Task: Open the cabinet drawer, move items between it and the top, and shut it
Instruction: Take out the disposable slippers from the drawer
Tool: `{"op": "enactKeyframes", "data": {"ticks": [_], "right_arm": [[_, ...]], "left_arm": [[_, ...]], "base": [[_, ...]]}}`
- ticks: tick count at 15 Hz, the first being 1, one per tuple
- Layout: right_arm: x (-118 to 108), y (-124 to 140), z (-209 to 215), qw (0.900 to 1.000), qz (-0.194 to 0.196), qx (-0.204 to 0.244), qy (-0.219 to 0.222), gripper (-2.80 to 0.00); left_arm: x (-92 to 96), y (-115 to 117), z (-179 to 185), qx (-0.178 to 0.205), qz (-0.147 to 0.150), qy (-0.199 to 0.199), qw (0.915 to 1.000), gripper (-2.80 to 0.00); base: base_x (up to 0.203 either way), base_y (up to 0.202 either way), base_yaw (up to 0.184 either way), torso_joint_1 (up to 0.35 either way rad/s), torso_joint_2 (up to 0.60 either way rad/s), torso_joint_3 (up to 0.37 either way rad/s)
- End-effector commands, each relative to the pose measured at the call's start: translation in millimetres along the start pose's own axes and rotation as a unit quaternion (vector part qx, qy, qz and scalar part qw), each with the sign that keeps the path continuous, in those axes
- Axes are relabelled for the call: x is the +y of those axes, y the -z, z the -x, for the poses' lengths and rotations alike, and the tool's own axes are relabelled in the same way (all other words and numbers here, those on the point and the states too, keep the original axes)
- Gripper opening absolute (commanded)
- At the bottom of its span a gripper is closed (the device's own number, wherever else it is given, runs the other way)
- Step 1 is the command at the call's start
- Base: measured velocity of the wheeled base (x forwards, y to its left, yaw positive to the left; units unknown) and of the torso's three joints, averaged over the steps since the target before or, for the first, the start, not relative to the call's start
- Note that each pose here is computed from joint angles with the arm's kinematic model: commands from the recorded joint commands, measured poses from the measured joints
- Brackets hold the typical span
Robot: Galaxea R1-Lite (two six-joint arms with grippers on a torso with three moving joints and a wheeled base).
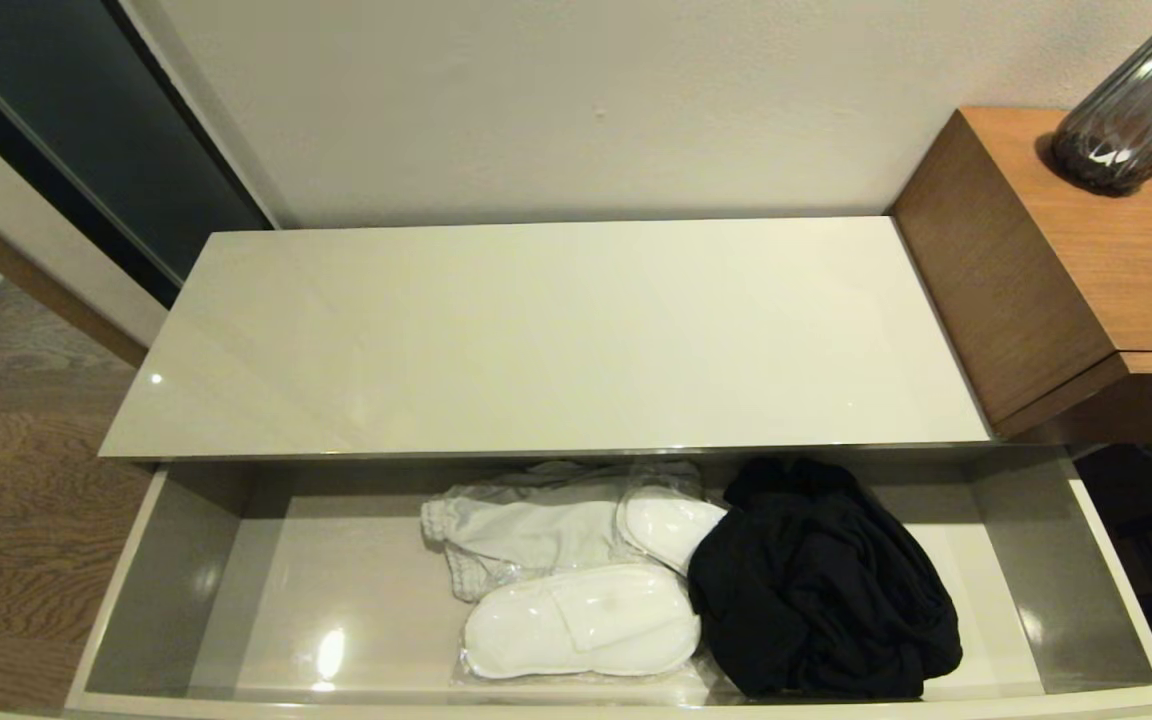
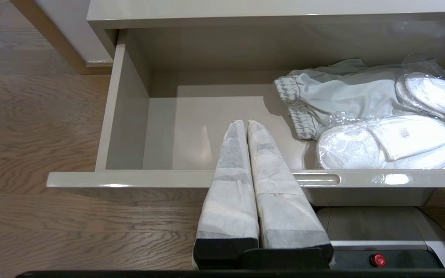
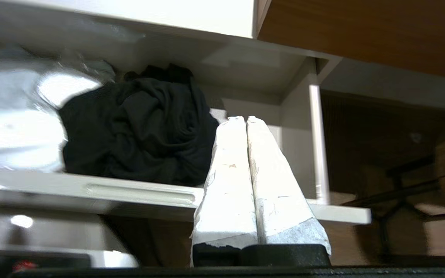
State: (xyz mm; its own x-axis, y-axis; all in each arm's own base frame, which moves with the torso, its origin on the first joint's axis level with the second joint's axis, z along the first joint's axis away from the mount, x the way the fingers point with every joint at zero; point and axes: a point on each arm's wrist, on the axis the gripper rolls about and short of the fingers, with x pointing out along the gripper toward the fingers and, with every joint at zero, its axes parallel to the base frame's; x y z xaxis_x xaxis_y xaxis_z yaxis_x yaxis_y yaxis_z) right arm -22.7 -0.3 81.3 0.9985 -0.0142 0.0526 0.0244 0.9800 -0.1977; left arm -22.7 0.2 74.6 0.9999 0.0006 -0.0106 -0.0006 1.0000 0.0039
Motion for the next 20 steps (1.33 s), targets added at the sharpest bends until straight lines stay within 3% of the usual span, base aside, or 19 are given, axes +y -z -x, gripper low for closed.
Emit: {"op": "enactKeyframes", "data": {"ticks": [1, 2, 3, 20], "right_arm": [[0.0, 0.0, 0.0, 0.999, -0.054, -0.002, -0.001, -2.80], [0.2, 1.0, 0.1, 0.994, -0.112, 0.003, 0.000, -2.80], [0.3, 1.8, 0.1, 0.991, -0.132, 0.007, 0.000, -2.80], [0.4, 2.0, 0.1, 0.992, -0.129, 0.009, 0.000, -2.80]], "left_arm": [[0.0, 0.0, -0.1, 0.001, 0.000, 0.000, 1.0000, -2.80], [0.0, 0.0, -0.1, 0.001, 0.000, 0.000, 1.0000, -2.80], [0.0, 0.0, -0.1, 0.001, 0.000, 0.000, 1.0000, -2.80], [0.0, 0.0, -0.1, 0.001, -0.001, 0.001, 1.0000, -2.80]], "base": [[0.000, 0.000, 0.000, 0.000, 0.00, 0.000], [0.000, 0.000, 0.000, 0.000, 0.00, 0.000], [0.000, 0.000, 0.000, 0.000, 0.00, 0.000], [0.000, 0.000, 0.000, 0.000, 0.00, 0.000]]}}
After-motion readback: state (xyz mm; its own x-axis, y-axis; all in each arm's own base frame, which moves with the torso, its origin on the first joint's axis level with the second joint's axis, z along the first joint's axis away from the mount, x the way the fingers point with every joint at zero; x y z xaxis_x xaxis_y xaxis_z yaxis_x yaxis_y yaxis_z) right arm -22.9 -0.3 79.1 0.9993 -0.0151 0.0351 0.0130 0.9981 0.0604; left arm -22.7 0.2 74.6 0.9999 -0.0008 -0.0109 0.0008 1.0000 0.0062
